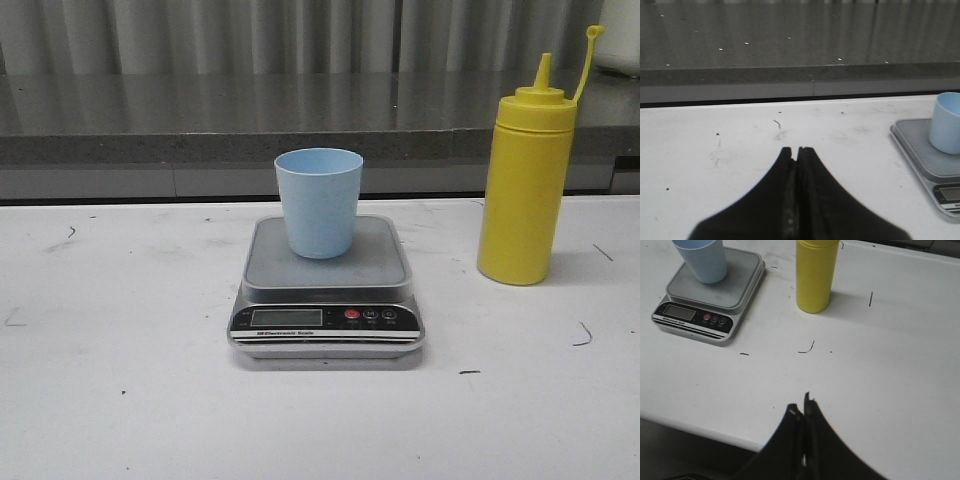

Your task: Pour seasoning into cup on scale with both arms

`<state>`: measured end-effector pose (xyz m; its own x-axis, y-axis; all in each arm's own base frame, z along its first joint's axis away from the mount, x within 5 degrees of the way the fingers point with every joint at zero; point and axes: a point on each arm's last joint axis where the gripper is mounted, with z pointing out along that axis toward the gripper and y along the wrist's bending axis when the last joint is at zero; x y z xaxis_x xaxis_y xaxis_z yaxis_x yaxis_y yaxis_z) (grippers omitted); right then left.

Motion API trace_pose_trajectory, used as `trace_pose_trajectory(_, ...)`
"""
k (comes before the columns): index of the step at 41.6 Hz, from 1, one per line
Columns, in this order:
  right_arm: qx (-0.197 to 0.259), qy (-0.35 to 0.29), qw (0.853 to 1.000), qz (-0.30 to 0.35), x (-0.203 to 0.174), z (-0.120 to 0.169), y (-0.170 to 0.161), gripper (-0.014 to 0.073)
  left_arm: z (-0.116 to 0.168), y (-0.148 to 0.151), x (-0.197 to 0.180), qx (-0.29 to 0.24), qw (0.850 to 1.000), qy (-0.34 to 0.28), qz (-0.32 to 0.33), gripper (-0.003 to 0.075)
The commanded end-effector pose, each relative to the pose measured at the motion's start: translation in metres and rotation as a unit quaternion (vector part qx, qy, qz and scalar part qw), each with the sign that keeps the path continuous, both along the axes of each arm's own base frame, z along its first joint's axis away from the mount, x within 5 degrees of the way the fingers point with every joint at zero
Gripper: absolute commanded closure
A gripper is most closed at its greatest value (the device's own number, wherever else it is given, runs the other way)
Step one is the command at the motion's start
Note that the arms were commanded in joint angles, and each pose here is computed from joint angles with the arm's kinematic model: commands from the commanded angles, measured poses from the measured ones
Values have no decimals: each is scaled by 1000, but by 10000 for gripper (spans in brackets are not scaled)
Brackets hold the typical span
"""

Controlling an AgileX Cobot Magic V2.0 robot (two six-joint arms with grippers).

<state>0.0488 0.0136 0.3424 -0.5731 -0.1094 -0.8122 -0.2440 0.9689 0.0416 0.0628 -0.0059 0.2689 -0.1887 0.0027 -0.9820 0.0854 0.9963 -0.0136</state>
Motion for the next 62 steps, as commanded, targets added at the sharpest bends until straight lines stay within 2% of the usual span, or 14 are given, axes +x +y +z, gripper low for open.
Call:
trace_pose_trajectory(1,4,-43,999,0,2,14,0,664,-8,3,-6,-16,996,-88,25,740)
trace_pose_trajectory(8,4,-43,999,0,2,14,0,664,-42,5,-10,-29,988,-149,39,740)
trace_pose_trajectory(13,4,-42,999,0,2,14,0,664,-57,6,-8,-38,984,-169,43,740)
trace_pose_trajectory(62,4,-42,999,0,2,14,0,664,-59,6,-8,-38,985,-164,42,740)
